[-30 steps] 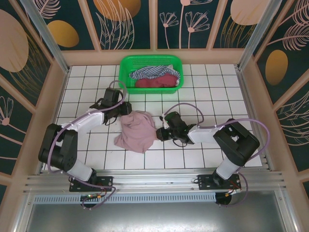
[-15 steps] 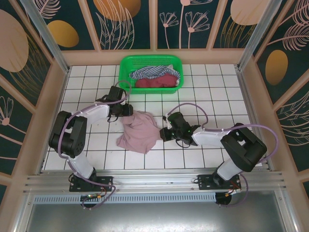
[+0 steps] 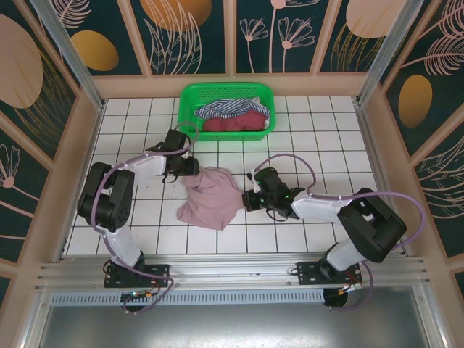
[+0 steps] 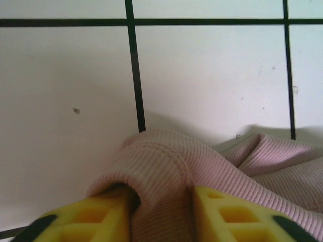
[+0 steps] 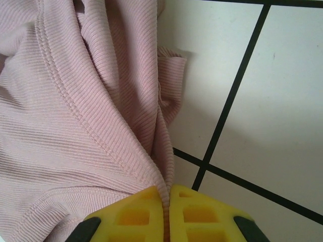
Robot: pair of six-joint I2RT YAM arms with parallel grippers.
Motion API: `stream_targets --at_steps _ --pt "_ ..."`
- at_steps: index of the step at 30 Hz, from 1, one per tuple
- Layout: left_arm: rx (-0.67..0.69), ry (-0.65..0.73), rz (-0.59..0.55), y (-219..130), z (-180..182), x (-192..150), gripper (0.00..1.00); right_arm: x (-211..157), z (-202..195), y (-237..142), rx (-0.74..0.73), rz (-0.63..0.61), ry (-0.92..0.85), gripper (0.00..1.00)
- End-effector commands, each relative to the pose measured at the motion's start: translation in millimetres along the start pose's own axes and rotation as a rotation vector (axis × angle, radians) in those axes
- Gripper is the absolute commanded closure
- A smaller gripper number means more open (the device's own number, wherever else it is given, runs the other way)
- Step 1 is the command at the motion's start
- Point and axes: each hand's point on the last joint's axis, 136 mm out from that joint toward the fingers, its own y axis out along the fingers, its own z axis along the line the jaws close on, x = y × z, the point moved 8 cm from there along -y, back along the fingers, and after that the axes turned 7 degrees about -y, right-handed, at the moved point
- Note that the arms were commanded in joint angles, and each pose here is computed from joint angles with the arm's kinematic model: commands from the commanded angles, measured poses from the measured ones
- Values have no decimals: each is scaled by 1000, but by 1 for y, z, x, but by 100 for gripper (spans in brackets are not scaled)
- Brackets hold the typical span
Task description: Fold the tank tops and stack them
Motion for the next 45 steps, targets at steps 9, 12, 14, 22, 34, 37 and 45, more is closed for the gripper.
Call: stream_targets --at_steps 9,12,14,22,34,37,45 --pt "-41 31 -257 -78 -24 46 100 35 -2 -51 -111 -170 -56 95" --pt "-116 50 -386 -137 -37 50 100 58 4 -93 -177 -300 -133 95" --pt "-157 90 -482 -178 -41 44 100 69 11 -123 -200 -380 -215 96" --pt "-330 268 -936 -335 -47 -2 100 100 75 -242 -214 -687 -632 95" --pt "-307 371 -1225 -441 -62 6 100 179 145 -353 -550 -1013 -969 94" --pt "-145 301 -1135 -391 -54 35 100 205 111 -319 -572 -879 -953 94" --pt "90 174 -885 -219 -23 99 100 240 23 -185 -414 -536 -823 93"
